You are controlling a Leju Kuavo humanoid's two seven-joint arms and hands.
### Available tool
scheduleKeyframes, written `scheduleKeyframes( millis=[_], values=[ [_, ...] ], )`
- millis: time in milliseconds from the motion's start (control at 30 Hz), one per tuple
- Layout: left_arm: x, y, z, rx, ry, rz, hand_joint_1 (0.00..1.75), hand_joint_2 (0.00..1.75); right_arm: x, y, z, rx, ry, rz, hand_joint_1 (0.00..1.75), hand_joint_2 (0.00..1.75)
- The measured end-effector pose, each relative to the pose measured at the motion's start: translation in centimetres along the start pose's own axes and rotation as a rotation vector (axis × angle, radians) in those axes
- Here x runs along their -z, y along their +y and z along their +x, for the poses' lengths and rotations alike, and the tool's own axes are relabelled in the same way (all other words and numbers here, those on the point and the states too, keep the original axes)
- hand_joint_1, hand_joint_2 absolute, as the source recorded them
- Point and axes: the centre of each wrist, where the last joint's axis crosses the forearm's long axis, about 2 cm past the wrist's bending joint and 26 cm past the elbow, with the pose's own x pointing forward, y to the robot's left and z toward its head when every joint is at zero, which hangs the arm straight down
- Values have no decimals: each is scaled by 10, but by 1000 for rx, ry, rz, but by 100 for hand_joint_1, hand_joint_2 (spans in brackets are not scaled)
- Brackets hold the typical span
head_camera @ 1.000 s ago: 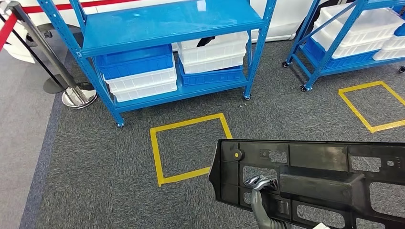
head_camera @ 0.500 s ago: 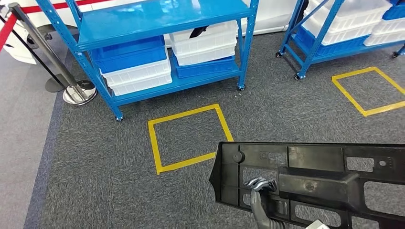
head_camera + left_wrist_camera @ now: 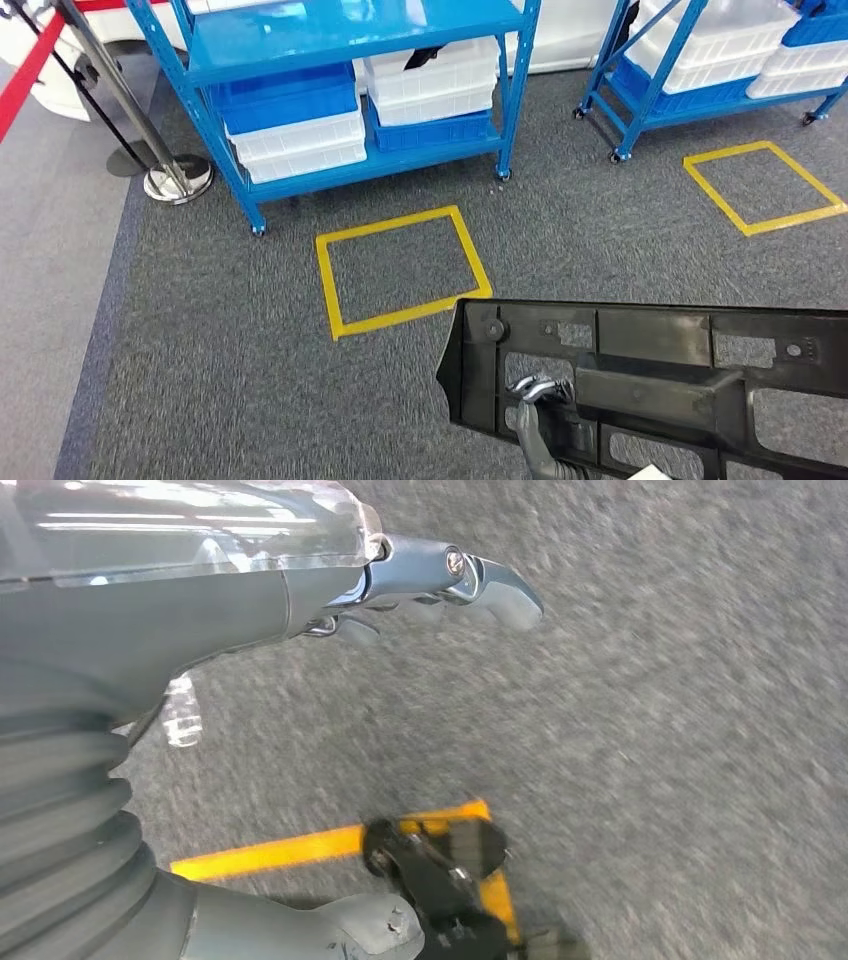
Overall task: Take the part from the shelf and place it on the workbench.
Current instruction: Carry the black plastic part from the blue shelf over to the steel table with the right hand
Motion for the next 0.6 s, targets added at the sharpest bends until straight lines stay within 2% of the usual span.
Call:
scheduleKeyframes(
  millis=[267, 600],
  values=[
    [0, 0, -1, 1, 38, -15, 0, 175, 4, -11, -1, -121, -9, -27, 175, 175],
    [-2, -1, -2, 4, 55, -27, 0, 175, 5, -27, -1, -197, -12, -68, 175, 175]
  ],
)
